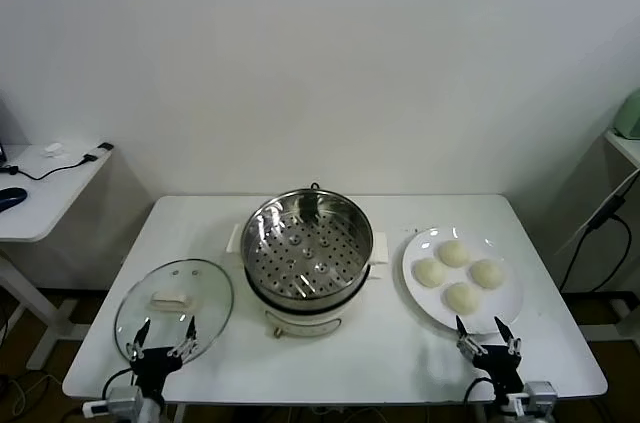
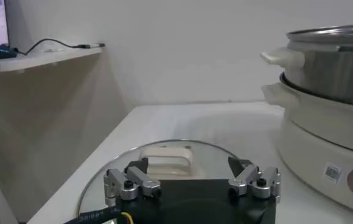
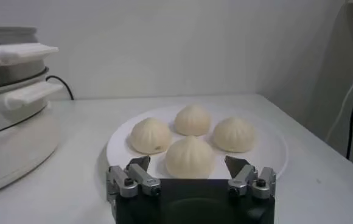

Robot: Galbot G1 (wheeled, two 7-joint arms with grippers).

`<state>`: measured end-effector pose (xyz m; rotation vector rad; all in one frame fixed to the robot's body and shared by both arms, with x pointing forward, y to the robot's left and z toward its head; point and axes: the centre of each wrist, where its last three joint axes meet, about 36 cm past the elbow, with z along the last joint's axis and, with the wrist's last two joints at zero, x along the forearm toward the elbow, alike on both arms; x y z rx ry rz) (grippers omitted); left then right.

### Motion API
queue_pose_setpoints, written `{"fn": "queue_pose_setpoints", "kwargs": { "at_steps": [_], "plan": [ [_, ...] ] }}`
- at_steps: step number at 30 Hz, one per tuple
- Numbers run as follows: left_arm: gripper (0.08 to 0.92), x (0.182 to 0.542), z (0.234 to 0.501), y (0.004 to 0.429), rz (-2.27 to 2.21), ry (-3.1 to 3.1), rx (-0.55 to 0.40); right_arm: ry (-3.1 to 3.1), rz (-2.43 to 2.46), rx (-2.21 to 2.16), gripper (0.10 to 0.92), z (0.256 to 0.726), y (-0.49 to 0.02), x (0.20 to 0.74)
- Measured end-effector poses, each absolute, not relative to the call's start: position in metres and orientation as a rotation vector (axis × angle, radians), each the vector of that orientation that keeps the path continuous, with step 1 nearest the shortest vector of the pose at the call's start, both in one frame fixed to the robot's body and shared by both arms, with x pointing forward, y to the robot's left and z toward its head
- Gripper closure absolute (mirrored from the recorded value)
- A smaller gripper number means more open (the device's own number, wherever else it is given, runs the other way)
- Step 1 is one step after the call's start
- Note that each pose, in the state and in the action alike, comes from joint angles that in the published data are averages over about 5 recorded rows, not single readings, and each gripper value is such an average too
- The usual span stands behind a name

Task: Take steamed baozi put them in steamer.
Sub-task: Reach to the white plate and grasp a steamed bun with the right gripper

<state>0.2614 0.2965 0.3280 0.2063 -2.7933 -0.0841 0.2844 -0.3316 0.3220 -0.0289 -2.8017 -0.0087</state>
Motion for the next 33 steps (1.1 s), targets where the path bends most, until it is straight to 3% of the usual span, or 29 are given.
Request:
{"fn": "queue_pose_setpoints", "kwargs": {
  "at_steps": [7,17,33],
  "plan": [
    [0.177,0.264,0.328,0.297,-0.085,-2.796,0.193,-2.812,0.130,0.065,0.200,0.355,-0.352,0.331],
    [0.177,0.267,0.325,0.302,-0.090,-2.807,0.184,-2.758,0.551,0.471,0.200,0.431,-0.405,0.454],
    [0.177,0.268,0.315,0.305,-0.106,-2.813,0.172,-1.947,1.145,1.269,0.200,0.546,-0.443,0.617]
  ]
}}
